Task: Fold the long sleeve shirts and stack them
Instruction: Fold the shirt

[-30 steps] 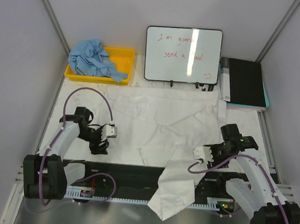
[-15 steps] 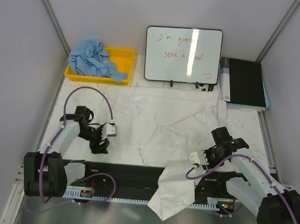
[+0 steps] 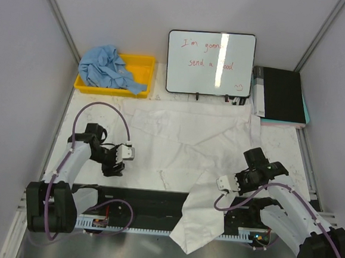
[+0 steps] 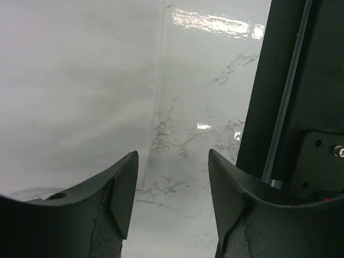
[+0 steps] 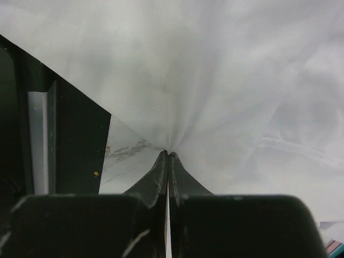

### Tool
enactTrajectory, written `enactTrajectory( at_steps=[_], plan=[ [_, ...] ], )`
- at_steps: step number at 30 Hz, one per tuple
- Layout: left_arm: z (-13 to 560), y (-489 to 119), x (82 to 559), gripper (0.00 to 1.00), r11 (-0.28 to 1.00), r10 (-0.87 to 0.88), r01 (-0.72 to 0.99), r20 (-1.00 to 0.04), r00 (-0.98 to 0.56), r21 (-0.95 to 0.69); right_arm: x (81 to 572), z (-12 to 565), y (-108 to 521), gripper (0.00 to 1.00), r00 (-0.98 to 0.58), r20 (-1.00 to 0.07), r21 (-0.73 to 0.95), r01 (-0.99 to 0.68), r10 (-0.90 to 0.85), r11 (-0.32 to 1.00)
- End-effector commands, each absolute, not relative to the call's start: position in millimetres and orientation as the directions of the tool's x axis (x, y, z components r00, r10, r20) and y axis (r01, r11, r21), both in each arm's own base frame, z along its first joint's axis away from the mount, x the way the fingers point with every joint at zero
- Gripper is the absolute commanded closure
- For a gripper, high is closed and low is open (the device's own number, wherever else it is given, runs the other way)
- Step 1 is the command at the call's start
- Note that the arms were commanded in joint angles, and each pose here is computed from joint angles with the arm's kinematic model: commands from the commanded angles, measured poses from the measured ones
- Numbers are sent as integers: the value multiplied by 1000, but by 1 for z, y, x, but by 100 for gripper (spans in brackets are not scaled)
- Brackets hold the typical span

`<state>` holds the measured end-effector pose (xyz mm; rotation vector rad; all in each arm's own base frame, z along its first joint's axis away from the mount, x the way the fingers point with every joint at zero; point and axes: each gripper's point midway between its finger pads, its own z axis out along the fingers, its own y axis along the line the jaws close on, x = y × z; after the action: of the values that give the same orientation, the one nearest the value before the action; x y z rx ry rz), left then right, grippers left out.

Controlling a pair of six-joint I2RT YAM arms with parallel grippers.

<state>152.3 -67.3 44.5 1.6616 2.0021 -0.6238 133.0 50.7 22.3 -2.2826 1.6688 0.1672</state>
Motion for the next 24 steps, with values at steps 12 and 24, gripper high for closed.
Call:
enactTrajectory(
  at_steps=[12, 24],
  plan=[
    [30, -59, 161, 58, -101, 833, 980, -525, 176, 169, 143, 51, 60, 100, 197, -317, -134, -978, -928, -162],
    [17, -60, 176, 57, -140, 839, 958, -485, 249, 249, 143, 51, 58, 100, 168, -308, -126, -983, -936, -135]
  ],
)
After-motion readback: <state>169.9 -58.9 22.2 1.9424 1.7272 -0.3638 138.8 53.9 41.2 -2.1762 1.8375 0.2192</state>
